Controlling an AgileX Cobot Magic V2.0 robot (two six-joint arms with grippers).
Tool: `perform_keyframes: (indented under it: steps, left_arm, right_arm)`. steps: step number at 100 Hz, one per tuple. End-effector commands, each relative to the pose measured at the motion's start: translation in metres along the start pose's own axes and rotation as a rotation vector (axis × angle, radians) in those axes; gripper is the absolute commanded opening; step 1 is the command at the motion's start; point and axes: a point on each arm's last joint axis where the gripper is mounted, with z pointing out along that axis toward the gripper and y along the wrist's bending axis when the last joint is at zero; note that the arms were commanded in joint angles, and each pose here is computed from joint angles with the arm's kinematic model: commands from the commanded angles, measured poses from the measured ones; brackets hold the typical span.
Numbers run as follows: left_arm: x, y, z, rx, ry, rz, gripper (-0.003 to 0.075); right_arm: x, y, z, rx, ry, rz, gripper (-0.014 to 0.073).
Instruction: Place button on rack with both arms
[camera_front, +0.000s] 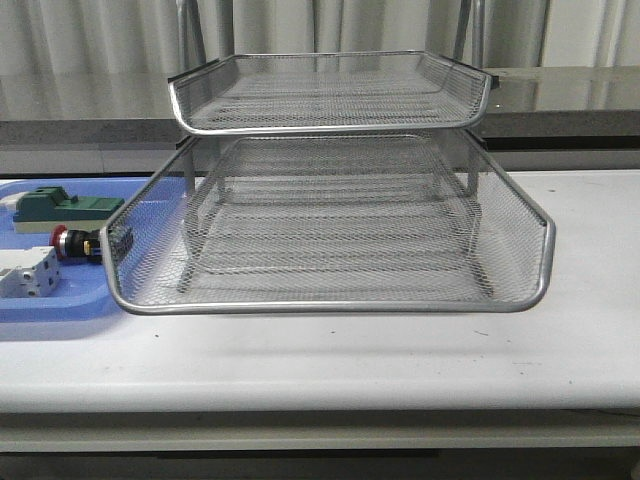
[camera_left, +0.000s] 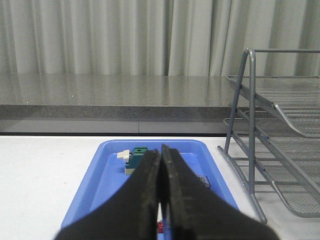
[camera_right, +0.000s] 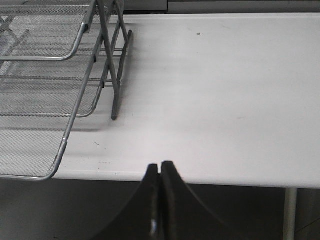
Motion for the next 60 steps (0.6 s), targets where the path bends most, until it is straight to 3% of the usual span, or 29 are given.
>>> perform_keyframes:
  steps: [1,44,60]
  left_arm:
    - [0.0018,0.0000,-0.0021,0.010,-0.081,-0.018,-0.0020]
    - [0.0018,0.0000,-0.0021,0.010,-0.081,-0.018,-0.0020]
    - [-0.0038,-0.0008,-0.0027,0.018,-0.137,-0.018,-0.0020]
  right_arm:
    - [-0.0151,0.0005,-0.0053,-0.001,-0.102,-0.010,-0.0068]
    - [-0.0151,0.0005,-0.0053,-0.001,-0.102,-0.010,-0.0068]
    - [-0.0151,0.0005,-0.0053,-0.001,-0.102,-0.010,-0.0068]
